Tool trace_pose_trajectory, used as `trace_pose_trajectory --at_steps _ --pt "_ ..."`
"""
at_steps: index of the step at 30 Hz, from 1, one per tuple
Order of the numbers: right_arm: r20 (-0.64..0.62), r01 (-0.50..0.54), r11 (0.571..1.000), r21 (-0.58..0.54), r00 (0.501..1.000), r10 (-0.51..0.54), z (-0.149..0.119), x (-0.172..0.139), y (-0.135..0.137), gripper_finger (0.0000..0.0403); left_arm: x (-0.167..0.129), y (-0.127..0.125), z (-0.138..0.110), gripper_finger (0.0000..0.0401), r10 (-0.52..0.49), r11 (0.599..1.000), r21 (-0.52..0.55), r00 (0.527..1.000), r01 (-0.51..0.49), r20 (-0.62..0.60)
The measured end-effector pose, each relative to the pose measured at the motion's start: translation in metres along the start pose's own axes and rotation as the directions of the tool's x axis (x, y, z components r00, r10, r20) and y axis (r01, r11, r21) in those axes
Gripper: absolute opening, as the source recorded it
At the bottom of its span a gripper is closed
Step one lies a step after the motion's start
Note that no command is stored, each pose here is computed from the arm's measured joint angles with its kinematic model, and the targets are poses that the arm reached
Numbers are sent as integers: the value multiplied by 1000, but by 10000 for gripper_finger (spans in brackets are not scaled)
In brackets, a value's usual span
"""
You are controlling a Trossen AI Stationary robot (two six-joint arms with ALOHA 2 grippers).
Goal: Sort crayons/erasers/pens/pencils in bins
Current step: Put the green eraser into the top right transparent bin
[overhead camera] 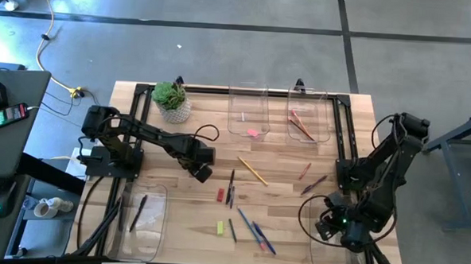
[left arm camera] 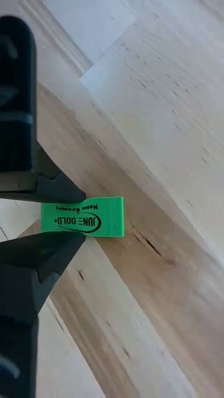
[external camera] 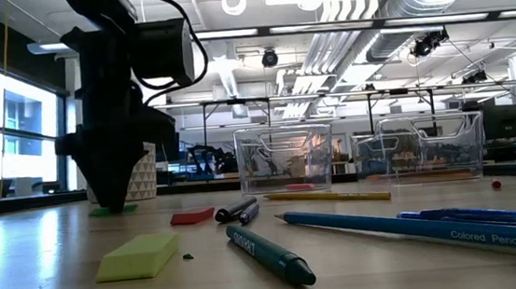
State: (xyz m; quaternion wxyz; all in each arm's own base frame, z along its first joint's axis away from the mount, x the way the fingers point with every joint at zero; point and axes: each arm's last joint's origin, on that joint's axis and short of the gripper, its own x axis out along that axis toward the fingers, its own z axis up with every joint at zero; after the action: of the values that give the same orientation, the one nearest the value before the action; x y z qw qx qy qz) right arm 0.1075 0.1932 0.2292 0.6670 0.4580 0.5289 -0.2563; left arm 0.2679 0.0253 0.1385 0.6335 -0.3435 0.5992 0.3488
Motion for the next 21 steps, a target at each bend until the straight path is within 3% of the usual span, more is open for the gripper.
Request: trace_pose_trajectory --at_steps 11,21 --pt "-4 -57 998 -13 998 57 7 -12 -1 99 -46 -6 2 57 -228 974 35 962 226 150" --pt "174 -195 980 45 967 185 35 -23 8 99 -84 3 38 58 -475 880 223 791 420 386"
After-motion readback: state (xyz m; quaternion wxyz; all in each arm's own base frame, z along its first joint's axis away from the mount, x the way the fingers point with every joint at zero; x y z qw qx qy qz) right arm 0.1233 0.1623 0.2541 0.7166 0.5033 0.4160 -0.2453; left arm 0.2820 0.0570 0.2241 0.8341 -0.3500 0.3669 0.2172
